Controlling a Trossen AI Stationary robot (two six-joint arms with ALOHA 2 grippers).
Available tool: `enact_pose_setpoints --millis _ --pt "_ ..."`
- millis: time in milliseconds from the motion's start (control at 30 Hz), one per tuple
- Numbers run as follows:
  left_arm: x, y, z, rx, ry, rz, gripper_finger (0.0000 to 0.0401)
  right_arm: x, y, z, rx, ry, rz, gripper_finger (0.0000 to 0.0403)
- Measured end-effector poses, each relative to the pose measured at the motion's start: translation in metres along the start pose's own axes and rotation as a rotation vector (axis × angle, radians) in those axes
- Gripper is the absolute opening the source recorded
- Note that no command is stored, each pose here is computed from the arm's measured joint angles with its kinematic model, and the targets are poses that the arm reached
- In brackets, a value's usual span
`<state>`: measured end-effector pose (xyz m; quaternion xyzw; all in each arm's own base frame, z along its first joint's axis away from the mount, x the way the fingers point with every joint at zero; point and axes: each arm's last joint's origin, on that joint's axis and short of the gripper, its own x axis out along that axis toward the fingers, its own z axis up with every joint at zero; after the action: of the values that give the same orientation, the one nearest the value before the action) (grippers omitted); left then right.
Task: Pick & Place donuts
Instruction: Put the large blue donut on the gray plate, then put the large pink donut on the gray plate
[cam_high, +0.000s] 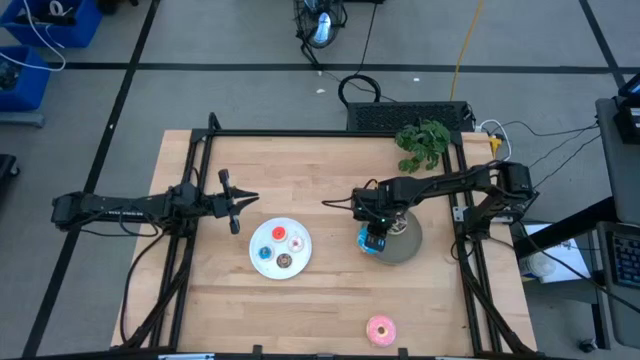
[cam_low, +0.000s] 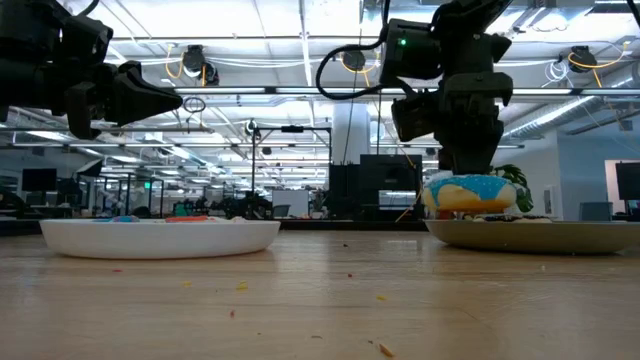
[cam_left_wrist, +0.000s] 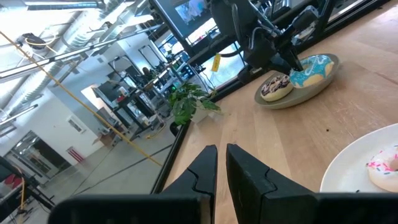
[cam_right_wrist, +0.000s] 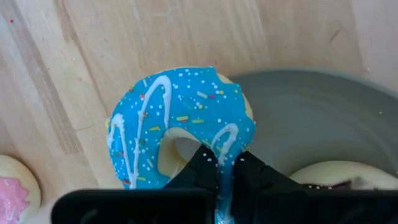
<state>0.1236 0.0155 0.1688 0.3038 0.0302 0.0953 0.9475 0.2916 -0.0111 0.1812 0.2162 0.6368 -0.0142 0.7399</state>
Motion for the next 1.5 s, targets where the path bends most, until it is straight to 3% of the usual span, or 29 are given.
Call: enact_pose_setpoints --millis 167,367,633,1133,1300,1500 --pt "0.0 0.0 0.0 0.0 0.0 0.0 0.0042 0.006 -0.003 -0.006 0.019 0.031 0.012 0.001" --pt "0.0 0.0 0.0 0.0 0.0 0.0 0.0042 0.017 -0.012 -0.018 0.057 0.063 -0.082 0.0021" --pt "0.0 0.0 0.0 0.005 0.0 0.0 0.0042 0.016 -0.013 -0.017 0.069 0.021 -0.137 0.0075" --pt "0.0 0.0 0.0 0.004 0.001 0.003 0.0042 0.008 -0.013 -0.019 0.076 0.01 -0.149 0.0229" --pt "0.0 0.0 0.001 0.003 -0.005 0.003 0.0042 -0.007 -0.009 -0.023 0.083 -0.032 -0.137 0.0248" --pt "0.0 0.0 0.001 0.003 -0.007 0.001 0.0042 -0.03 -0.005 -0.03 0.081 -0.109 -0.109 0.0243"
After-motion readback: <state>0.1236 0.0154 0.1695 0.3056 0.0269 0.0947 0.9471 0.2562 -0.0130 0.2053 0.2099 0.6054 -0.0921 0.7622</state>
